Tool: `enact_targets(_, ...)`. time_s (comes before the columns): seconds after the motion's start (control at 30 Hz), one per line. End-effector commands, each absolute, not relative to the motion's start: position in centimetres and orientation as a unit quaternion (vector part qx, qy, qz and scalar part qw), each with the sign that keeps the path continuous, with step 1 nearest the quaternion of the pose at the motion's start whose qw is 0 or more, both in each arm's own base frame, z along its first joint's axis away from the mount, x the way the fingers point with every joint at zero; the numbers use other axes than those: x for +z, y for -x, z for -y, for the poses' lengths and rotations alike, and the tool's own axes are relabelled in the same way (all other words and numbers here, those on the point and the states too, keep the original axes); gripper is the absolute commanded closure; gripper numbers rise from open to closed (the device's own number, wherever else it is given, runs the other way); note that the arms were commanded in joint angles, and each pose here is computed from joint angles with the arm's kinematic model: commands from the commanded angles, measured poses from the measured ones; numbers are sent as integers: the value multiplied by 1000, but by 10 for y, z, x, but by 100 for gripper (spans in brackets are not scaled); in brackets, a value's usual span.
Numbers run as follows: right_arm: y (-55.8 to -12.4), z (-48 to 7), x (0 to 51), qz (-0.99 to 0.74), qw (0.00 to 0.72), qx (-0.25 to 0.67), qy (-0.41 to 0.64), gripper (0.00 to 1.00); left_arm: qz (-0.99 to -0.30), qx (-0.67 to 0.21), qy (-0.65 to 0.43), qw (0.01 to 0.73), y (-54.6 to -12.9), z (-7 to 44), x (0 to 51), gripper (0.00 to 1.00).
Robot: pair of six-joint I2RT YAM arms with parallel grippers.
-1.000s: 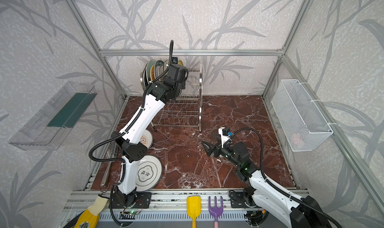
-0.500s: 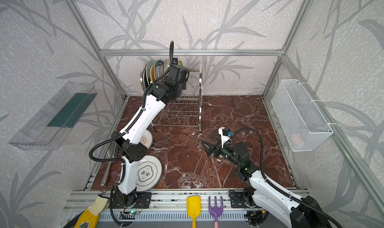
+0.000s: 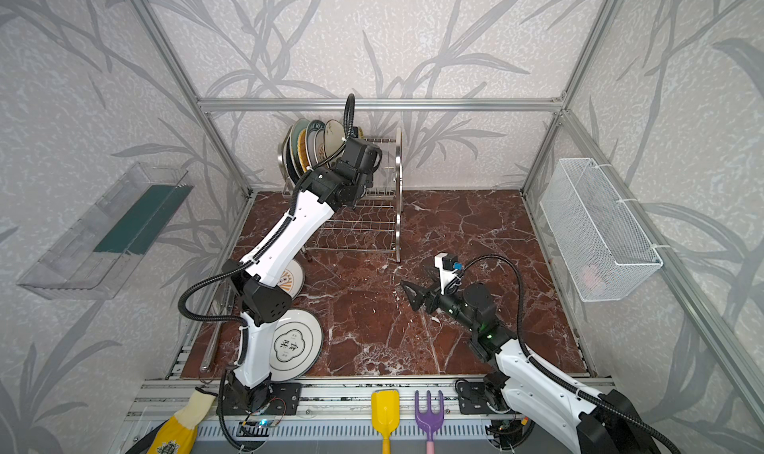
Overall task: Load the plates into the dish rack
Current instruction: 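Open the left gripper and draw it back toward the table front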
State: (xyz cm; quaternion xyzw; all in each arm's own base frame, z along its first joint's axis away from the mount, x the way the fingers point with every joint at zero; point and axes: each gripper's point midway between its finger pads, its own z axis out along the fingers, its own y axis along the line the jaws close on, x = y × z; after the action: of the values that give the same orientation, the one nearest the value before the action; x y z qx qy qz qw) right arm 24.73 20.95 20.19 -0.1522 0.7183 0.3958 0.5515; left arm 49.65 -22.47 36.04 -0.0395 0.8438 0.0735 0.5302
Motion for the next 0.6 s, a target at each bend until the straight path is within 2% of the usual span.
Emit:
enact_targets(0.0, -249, -210, 215, -707, 566, 398, 151, 1, -834, 54, 61, 545, -482, 217, 384, 84)
enact_targets(0.57, -250, -209, 213, -710, 566, 393, 148, 1, -812, 32, 62, 580, -465, 205, 438, 71)
